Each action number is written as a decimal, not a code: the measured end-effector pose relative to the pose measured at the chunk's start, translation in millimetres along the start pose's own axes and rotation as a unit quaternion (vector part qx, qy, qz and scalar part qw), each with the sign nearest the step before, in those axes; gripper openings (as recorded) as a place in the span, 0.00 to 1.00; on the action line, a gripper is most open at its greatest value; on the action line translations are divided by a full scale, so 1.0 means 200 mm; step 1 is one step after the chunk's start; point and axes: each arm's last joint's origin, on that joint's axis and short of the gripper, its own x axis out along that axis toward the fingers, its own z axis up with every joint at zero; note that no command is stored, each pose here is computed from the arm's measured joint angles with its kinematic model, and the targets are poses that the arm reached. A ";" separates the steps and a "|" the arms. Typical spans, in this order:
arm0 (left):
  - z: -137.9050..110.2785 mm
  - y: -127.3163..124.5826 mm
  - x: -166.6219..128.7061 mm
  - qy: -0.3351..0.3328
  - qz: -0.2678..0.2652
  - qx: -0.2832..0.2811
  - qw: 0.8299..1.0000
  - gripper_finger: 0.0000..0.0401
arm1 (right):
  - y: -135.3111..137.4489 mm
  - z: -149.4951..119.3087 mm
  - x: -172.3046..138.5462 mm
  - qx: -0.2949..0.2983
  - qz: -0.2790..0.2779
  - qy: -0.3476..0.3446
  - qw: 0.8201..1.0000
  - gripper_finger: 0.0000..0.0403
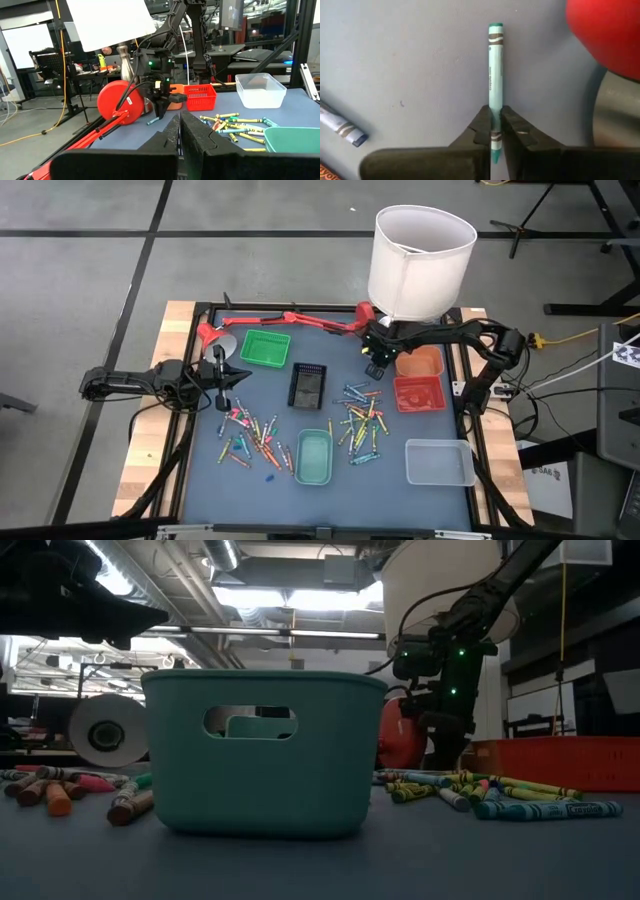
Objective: Sort crayons
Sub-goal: Put the blue green crayon into the orange bin
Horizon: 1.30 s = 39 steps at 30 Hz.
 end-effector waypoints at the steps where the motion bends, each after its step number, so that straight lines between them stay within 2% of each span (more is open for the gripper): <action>1: 0.00 0.00 0.00 0.000 0.000 0.000 1.000 0.00 | 0.01 0.00 0.00 -0.003 -0.003 0.000 1.000 0.04; 13: 0.00 0.00 0.00 0.000 0.000 0.000 1.000 0.00 | 0.13 0.00 -0.02 -0.046 -0.025 0.003 0.999 0.04; 26: 0.00 0.00 0.00 0.000 0.000 0.000 1.000 0.00 | 0.36 0.07 -0.17 -0.111 0.031 0.014 0.993 0.04; 39: 0.00 0.00 0.00 0.000 0.000 0.000 1.000 0.00 | 0.59 0.01 -0.38 -0.195 0.020 0.099 0.976 0.05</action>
